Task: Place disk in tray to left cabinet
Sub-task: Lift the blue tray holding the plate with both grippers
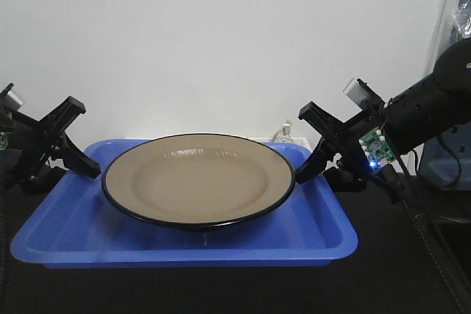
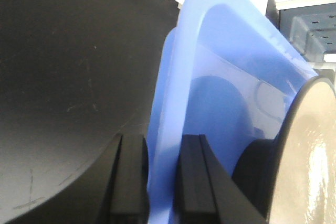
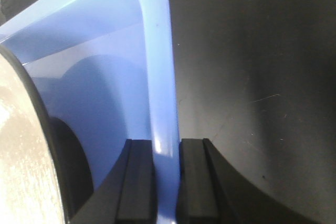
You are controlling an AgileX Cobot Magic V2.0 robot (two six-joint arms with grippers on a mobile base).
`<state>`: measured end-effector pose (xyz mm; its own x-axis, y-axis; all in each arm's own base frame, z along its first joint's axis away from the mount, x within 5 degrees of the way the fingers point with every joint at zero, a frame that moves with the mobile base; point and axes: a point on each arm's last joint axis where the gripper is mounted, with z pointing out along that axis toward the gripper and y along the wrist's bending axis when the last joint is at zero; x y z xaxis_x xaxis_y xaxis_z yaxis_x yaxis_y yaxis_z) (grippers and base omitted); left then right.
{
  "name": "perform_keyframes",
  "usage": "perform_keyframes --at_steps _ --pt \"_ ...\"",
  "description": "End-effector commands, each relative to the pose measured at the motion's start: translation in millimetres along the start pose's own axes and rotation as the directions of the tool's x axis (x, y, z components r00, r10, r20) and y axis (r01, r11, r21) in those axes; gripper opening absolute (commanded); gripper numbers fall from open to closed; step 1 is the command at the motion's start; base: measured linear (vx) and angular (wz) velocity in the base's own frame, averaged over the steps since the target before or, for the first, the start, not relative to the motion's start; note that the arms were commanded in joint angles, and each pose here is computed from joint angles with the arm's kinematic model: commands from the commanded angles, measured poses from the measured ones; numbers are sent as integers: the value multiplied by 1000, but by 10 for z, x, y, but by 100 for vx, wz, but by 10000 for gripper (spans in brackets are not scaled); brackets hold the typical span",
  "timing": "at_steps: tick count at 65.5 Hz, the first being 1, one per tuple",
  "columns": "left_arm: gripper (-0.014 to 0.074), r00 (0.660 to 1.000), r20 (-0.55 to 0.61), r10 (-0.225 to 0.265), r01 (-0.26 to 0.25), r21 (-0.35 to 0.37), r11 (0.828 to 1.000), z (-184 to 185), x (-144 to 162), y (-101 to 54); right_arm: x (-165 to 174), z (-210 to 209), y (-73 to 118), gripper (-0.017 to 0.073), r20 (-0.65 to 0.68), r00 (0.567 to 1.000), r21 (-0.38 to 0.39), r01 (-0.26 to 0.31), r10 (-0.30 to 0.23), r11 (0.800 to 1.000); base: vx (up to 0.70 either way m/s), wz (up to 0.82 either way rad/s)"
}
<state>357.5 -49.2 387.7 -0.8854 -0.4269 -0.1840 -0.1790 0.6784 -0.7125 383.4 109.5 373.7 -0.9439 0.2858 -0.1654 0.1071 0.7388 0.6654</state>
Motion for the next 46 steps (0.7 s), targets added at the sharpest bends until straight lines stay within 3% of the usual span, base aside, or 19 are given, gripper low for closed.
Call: perform_keyframes --at_steps 1,46 --pt "-1 999 -53 -5 18 239 971 -271 256 -453 183 -289 402 -3 -14 1000 -228 -9 7 974 0 0" --pt "-1 999 -33 9 -2 193 981 -269 247 -413 152 -293 416 -2 20 1000 -243 -7 12 970 0 0"
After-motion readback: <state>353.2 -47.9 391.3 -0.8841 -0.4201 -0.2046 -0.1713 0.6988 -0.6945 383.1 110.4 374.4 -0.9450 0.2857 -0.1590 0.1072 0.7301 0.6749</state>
